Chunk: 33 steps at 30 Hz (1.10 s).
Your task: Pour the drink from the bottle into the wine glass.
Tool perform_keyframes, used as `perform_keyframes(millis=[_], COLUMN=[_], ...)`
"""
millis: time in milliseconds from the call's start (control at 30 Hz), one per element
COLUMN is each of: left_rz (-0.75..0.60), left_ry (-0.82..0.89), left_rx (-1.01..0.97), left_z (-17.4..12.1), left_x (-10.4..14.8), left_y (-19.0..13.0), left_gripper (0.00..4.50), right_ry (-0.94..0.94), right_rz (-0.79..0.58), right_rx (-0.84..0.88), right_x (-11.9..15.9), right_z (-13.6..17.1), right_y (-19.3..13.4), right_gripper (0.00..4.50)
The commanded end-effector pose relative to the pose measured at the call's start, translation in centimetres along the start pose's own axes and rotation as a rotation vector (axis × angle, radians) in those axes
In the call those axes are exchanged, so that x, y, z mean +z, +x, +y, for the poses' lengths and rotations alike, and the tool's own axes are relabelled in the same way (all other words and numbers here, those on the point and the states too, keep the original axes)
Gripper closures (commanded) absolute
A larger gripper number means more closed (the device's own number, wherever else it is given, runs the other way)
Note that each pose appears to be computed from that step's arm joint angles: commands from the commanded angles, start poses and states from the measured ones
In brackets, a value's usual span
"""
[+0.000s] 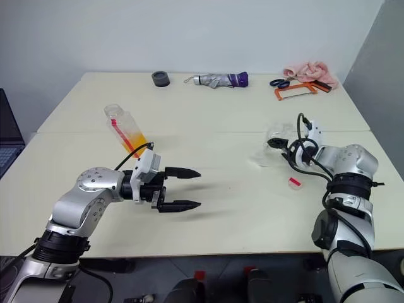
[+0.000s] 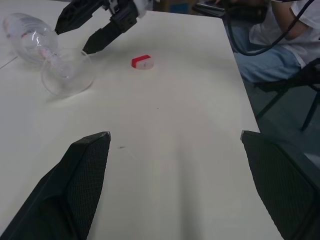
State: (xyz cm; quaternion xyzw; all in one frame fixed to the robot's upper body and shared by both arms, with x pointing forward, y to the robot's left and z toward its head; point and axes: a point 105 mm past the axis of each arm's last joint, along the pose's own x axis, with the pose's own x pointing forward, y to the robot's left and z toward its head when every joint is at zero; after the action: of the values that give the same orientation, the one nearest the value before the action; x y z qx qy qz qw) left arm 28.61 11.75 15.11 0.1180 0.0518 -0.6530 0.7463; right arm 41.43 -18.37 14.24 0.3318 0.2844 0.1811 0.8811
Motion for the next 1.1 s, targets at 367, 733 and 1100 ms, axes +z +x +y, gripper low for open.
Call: perform_keyframes(millis=[367,733,1100], left_rz=[-0.007,-0.002,-0.02], left_ry=[0.042,0.039,-0.034], left_rx=[0.004,0.006,0.125], left_z=[0.5,0.6,1.0], left_x=[1.1,1.0,0.5], left_y=[0.0,0.0,-1.7], left_gripper=[0.03,0.0,0.0], right_ry=[0.011,0.071,-0.245], right_rz=[-0.088,-0.115,-0.204], right_rx=[0.085,0.173,0.263], right_x=[0.8,0.7,0.3], right_z=[1.3,2.5,6.4], right_y=[3.3,4.2,4.4], right_gripper=[0.0,2.81,4.35])
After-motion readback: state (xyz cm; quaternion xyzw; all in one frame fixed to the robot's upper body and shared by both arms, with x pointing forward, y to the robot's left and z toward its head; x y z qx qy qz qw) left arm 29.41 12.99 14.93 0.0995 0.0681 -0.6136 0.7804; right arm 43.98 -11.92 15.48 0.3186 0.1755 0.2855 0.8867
